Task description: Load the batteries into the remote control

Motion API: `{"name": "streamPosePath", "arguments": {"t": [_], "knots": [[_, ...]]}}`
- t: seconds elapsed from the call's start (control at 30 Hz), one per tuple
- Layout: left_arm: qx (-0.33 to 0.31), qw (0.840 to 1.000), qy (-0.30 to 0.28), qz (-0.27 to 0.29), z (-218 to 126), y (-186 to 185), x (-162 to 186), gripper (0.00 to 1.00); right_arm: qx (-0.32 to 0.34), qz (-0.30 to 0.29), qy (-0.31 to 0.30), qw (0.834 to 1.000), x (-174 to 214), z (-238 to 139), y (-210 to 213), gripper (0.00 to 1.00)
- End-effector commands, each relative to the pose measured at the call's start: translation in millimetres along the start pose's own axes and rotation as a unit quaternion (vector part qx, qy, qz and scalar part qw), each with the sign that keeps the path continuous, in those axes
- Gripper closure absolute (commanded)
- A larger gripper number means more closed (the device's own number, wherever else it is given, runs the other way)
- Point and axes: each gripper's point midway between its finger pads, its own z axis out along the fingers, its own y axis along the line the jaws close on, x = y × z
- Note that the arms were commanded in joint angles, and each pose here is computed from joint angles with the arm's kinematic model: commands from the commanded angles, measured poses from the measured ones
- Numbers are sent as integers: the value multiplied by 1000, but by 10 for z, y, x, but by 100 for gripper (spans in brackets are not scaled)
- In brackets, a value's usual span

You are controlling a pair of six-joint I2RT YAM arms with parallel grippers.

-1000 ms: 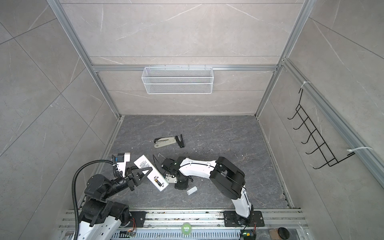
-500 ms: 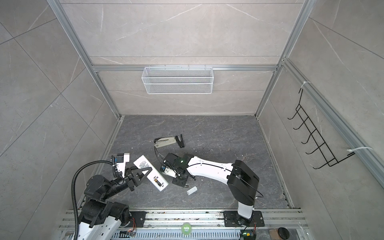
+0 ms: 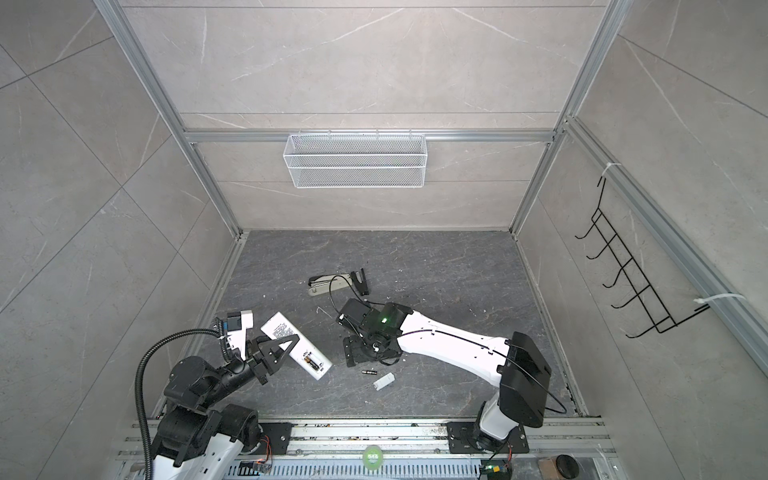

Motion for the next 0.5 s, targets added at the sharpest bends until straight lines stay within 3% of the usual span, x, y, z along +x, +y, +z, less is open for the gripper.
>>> {"name": "streamPosePath", "arguments": {"t": [0.0,0.2,0.47], "knots": [[12,998,-39,47,-113,-205,-202,100,2,183,9,983,27,-37,-31,17],[14,997,-51,56,-168,-240,-210,100,-20,307,12,951,15,160,43,21],[18,997,-54,59,-173,-253,-210,100,2,387,18,922,166,471,-140,37]]}}
